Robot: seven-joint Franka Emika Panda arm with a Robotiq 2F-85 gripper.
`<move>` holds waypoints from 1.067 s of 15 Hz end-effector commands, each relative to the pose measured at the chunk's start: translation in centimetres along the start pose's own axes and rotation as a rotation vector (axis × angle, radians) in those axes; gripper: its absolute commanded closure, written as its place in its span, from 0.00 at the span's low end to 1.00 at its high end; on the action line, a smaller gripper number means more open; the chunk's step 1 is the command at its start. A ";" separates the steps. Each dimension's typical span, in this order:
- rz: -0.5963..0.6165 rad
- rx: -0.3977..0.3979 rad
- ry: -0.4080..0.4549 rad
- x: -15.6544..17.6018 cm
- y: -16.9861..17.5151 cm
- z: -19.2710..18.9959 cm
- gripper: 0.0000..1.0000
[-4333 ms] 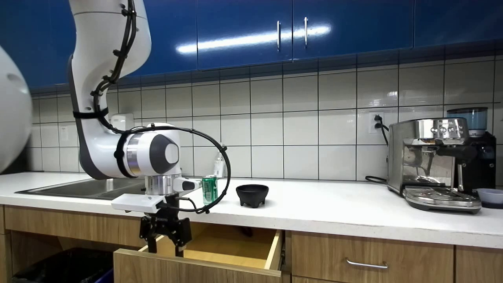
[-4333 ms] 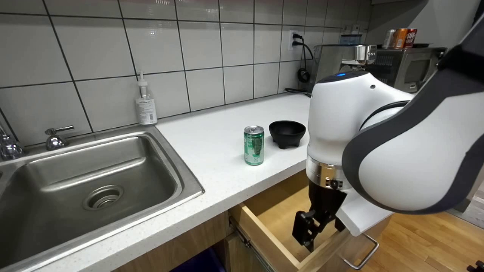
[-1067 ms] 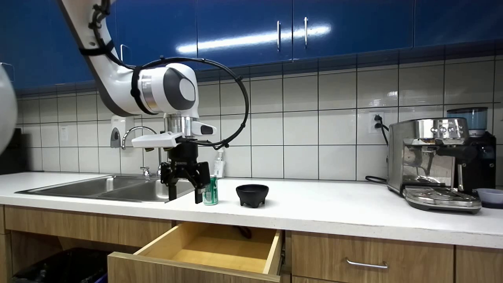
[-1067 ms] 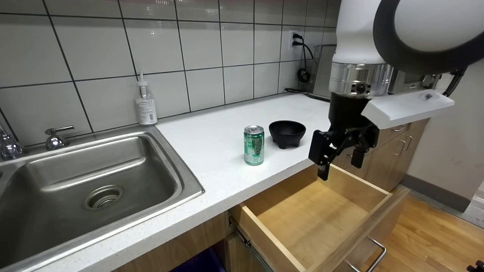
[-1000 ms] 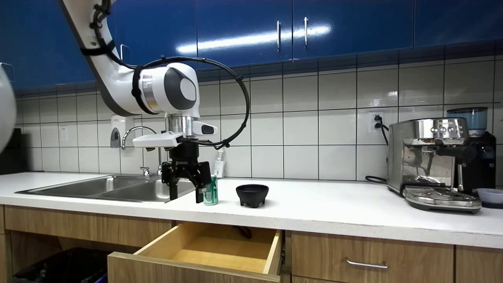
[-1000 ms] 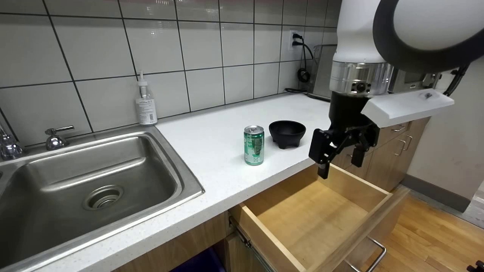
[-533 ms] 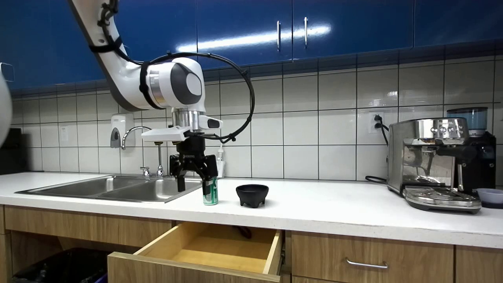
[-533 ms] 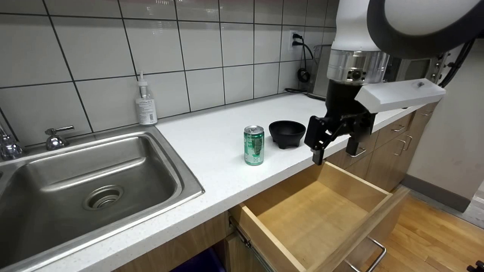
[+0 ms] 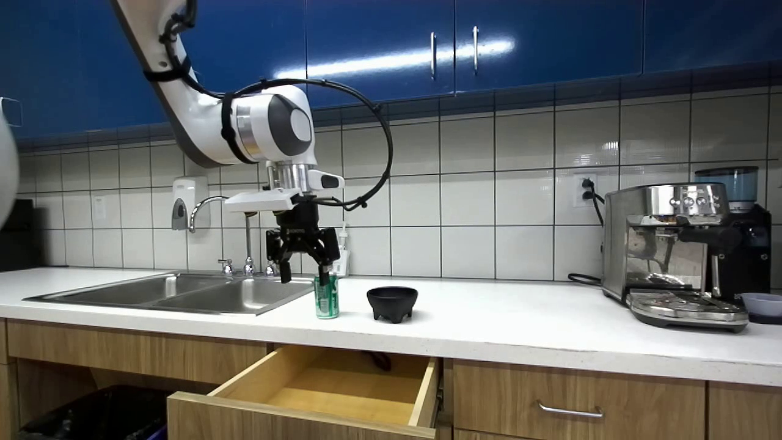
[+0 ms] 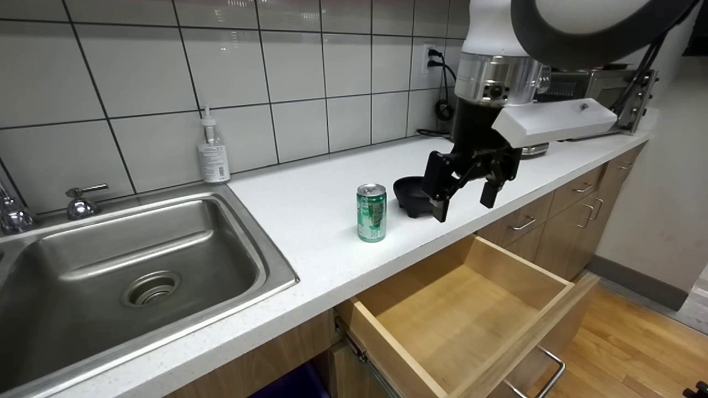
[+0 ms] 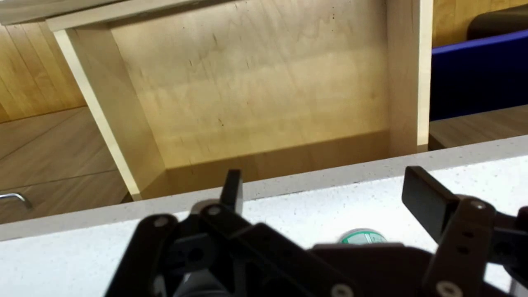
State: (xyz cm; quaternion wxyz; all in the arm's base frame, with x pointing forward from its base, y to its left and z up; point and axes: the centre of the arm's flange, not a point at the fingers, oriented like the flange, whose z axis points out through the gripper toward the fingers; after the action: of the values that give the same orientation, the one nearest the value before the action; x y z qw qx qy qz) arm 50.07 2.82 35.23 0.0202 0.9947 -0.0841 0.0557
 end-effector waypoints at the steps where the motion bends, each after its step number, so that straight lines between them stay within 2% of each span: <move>1: 0.002 -0.022 0.045 2.8 -0.9 -0.3 0.00; 7: 0.011 -0.024 0.093 5.1 -2.2 -1.7 0.00; 13: 0.031 -0.039 0.132 8.3 -2.9 -1.2 0.00; 14: 0.040 -0.030 0.129 8.4 -3.0 -1.2 0.00; 15: 0.015 -0.022 0.115 6.8 -2.3 -1.2 0.00; 16: 0.019 -0.022 0.115 7.1 -2.4 -1.0 0.00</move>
State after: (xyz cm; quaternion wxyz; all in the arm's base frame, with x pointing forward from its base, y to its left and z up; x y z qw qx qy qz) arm 57.37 4.01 36.97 0.0354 0.9887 -0.0931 0.1121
